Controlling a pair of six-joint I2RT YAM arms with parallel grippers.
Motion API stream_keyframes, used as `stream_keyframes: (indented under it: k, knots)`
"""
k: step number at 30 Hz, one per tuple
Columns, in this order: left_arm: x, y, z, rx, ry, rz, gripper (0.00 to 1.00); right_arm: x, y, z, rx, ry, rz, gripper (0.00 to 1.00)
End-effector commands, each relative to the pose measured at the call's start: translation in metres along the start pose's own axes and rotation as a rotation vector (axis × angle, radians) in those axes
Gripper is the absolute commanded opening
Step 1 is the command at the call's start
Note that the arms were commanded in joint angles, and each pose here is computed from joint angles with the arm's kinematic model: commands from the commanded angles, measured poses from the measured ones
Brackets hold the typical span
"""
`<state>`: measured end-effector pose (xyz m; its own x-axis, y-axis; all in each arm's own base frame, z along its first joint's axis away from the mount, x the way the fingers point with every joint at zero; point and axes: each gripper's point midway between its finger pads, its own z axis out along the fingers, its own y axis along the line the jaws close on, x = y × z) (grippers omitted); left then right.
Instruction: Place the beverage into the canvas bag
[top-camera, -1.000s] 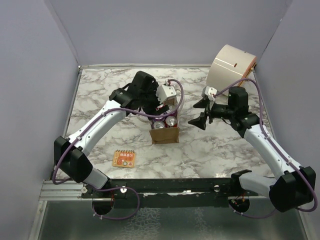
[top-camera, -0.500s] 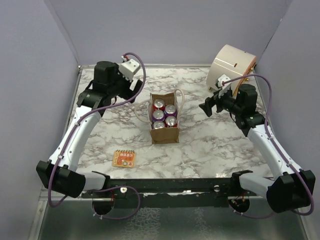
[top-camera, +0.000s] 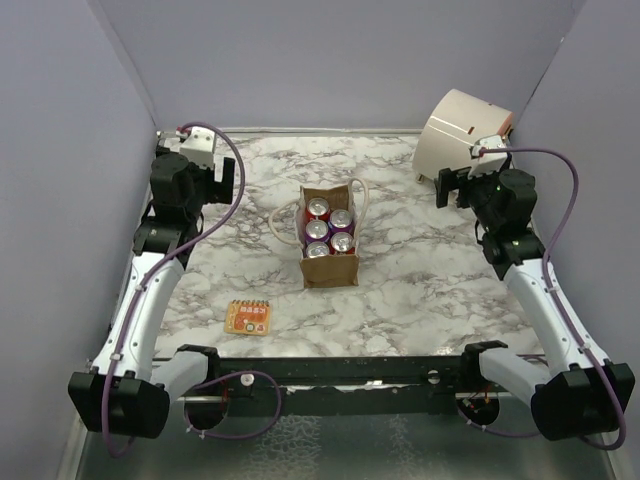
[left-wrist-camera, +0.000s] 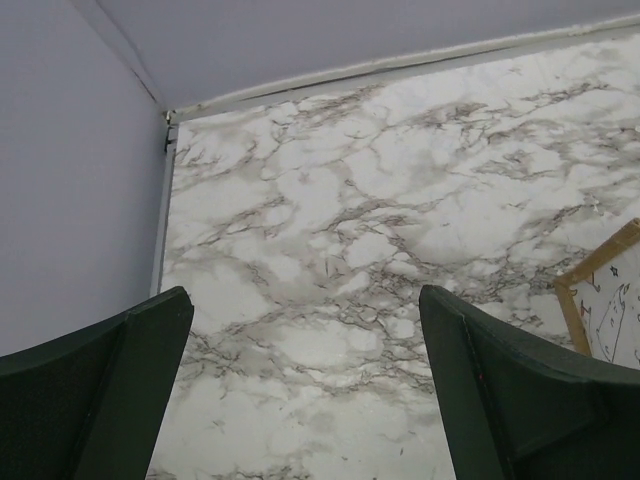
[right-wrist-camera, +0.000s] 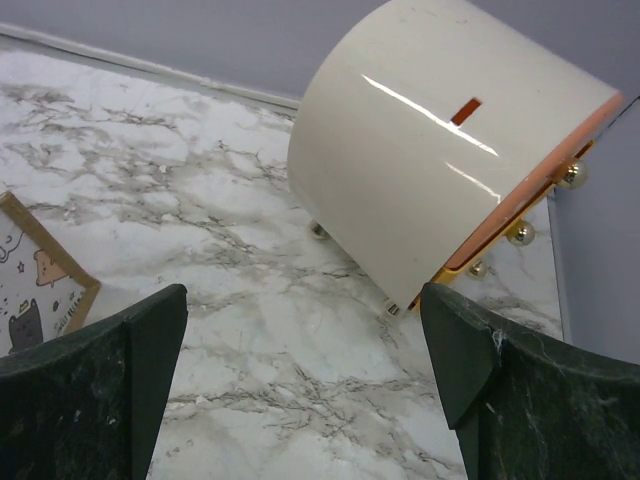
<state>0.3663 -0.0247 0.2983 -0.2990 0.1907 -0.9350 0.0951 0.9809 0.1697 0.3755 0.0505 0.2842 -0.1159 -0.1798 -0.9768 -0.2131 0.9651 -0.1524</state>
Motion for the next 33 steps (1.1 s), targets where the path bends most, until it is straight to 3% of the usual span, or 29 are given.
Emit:
stream_keyframes:
  k: [1, 12, 20, 26, 33]
  knots:
    - [-0.037, 0.029, -0.014, -0.154, -0.210, -0.060, 0.99, -0.016, -0.018, -0.006, 0.092, -0.018, 0.017, 1.00]
    - [-0.034, 0.015, -0.036, -0.056, -0.263, -0.069, 0.99, -0.036, -0.010, -0.040, 0.034, -0.078, -0.068, 1.00]
    - [-0.030, 0.036, -0.058, -0.172, -0.277, -0.031, 0.99, -0.033, -0.013, -0.055, 0.060, -0.080, -0.082, 1.00]
    - [-0.014, 0.023, -0.062, -0.075, -0.275, -0.021, 0.99, -0.021, -0.008, -0.059, 0.037, -0.075, -0.118, 1.00]
    - [-0.019, 0.027, -0.080, -0.089, -0.301, -0.010, 0.99, -0.031, -0.005, -0.080, 0.030, -0.122, -0.144, 1.00]
